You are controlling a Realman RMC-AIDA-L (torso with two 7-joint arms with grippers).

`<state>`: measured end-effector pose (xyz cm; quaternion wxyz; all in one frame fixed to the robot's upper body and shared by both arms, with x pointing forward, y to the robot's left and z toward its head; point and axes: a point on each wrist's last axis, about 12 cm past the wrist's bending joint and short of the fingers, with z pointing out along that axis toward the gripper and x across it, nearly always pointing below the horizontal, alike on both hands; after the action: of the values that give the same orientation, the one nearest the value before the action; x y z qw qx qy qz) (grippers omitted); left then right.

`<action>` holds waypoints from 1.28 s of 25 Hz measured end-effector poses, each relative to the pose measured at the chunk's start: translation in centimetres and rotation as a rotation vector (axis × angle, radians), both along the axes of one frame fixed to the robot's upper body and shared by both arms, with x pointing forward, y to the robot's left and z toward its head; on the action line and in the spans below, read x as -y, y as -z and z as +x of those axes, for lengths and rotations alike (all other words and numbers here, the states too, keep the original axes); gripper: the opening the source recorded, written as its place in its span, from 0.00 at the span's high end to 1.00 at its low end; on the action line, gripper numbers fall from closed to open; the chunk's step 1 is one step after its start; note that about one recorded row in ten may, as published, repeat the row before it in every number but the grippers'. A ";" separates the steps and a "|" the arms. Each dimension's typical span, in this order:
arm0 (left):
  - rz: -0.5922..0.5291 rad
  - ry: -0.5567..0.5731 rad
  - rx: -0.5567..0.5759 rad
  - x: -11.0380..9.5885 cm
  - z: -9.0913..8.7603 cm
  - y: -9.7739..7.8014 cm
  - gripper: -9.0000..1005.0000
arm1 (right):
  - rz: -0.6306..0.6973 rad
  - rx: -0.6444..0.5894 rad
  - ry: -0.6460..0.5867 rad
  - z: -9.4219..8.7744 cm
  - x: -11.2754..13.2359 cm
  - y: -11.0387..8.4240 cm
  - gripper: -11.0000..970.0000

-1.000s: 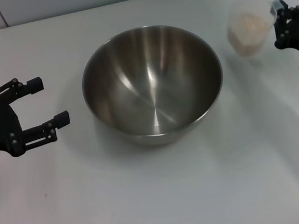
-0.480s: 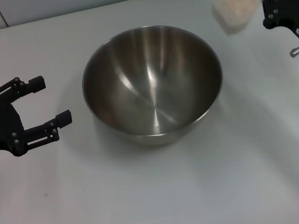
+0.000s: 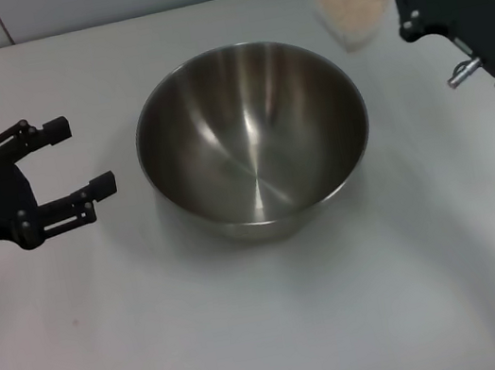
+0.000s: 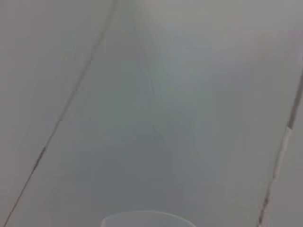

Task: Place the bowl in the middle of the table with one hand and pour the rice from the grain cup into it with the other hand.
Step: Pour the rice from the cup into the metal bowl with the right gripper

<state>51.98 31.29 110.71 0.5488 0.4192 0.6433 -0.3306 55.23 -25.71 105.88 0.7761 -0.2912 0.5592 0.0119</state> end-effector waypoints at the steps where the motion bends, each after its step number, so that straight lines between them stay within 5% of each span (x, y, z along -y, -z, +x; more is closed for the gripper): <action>1: -0.001 0.000 -0.001 0.0 0.0 0.0 0.14 | -0.034 0.019 -0.003 0.1 -0.2 -0.1 0.98; 16: -0.035 -0.013 -0.021 0.6 -0.5 0.7 0.14 | -0.491 0.338 -0.025 1.4 -3.4 -1.4 0.98; 32: -0.037 -0.013 -0.023 0.6 -0.6 0.8 0.14 | -1.016 0.655 0.019 1.1 -5.7 -0.5 0.98</action>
<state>51.38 30.67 109.89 0.5511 0.4008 0.6462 -0.3436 56.33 -19.98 106.38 0.6716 -0.6090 0.2295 -0.3541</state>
